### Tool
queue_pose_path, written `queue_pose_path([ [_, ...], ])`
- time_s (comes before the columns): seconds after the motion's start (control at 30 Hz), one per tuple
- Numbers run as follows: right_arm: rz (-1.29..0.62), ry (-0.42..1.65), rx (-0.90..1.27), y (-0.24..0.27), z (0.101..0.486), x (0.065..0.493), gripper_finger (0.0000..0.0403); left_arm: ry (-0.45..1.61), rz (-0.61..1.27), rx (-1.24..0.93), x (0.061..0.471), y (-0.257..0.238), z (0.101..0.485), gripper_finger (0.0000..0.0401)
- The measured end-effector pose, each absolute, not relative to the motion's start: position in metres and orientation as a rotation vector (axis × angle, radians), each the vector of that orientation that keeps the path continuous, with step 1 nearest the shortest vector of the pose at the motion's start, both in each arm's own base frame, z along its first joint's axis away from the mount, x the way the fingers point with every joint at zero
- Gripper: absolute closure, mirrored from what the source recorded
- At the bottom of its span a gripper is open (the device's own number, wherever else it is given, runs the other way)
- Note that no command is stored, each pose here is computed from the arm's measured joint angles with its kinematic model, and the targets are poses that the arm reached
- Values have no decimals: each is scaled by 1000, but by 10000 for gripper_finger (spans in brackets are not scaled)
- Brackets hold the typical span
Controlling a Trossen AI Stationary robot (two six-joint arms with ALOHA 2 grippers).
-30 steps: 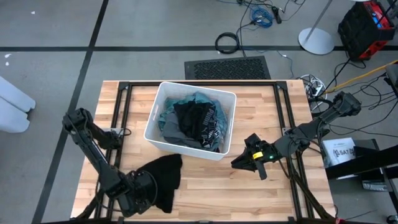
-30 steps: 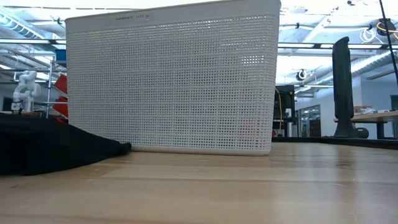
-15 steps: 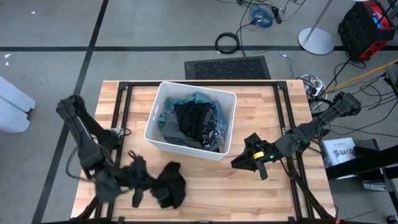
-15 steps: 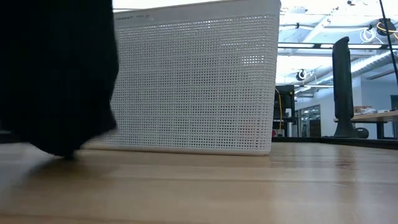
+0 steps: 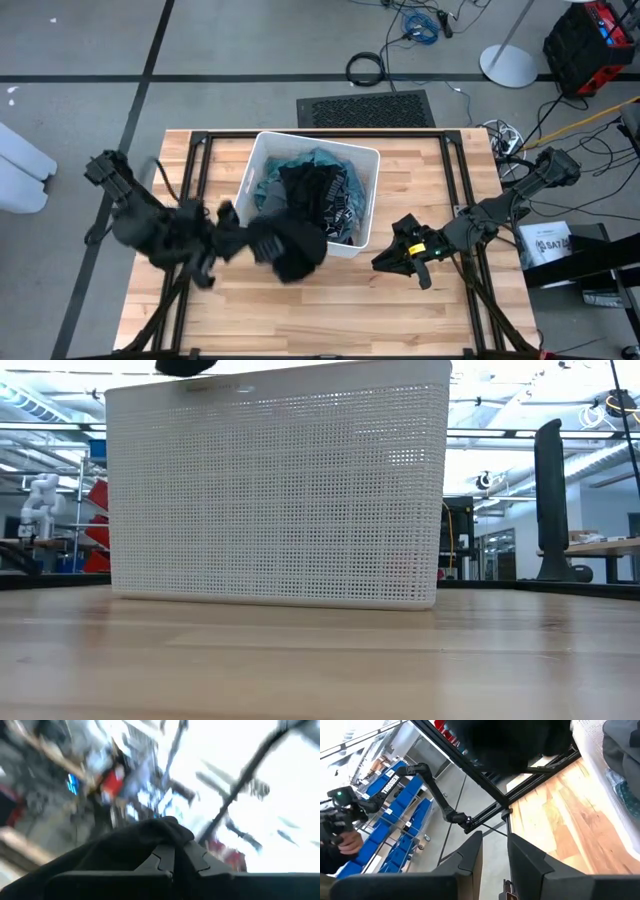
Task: Sort clothes
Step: Put the black boxer into the white laundry bin
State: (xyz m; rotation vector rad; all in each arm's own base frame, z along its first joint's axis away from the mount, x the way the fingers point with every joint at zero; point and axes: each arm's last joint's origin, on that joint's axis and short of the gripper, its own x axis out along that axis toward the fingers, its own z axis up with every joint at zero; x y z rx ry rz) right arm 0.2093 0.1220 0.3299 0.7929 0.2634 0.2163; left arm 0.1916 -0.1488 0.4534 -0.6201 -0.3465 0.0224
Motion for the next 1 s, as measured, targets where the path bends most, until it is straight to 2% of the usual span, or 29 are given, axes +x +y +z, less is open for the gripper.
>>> queue_pose_path([
  [0.2,215,265,807,122,330,209,323,-535,201,-574,201,-111,479,397],
  [0.5,219,270,820,123,330,208,323,-489,436,-463,226,-55,483,398],
  [0.8,234,279,829,128,330,206,323,-269,449,-548,258,-8,449,398],
  [1.0,231,283,858,128,330,206,323,-17,509,-569,277,16,414,397],
])
